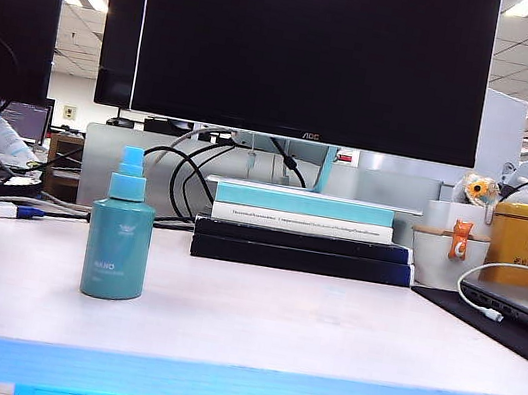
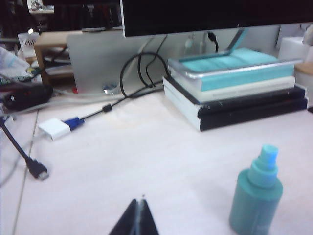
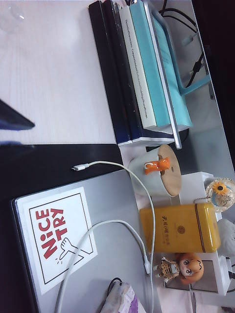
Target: Pick up the sprayer with the left hand, pick up its lid with the right hand then put the lid on the sprayer.
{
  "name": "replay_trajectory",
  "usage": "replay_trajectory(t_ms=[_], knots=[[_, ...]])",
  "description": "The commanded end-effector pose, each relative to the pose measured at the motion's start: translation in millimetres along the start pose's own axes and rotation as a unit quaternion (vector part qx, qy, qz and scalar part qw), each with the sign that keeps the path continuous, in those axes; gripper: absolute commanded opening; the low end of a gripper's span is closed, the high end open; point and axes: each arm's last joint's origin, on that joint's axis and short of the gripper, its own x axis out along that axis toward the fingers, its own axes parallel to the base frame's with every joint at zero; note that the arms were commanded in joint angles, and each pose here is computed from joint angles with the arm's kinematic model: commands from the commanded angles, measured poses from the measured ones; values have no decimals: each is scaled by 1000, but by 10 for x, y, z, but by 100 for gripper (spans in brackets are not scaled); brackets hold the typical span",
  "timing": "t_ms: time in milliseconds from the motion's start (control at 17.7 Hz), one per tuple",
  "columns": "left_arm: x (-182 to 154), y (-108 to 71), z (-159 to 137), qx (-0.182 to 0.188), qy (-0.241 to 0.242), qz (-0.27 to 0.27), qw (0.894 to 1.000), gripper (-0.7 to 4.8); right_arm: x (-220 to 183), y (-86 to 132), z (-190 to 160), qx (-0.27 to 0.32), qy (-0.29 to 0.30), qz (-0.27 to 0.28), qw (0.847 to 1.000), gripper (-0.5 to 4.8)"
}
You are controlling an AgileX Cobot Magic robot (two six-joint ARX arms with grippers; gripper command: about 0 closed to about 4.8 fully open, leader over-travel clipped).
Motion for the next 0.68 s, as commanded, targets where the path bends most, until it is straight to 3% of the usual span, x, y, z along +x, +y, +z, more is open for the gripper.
replay_trajectory(t_ms=[56,282,339,451,508,677], knots=[[-4,-1,31,-19,-16,-2,1000,-6,-4,5,29,2,-10,0,1000,44],[53,-52,-208,-5,5,-82,997,-5,-4,5,29,2,-10,0,1000,44],[53,-59,-219,13,9,-92,996,-4,-4,6,29,2,-10,1,1000,44],[50,-71,-150,22,-27,-118,992,-3,-4,15,30,3,-8,15,1000,44],[42,-70,-65,7,-69,-120,990,-3,-4,15,30,3,-8,15,1000,44],[44,-56,-30,-19,-83,-101,991,-3,-4,15,31,3,-9,15,1000,44]])
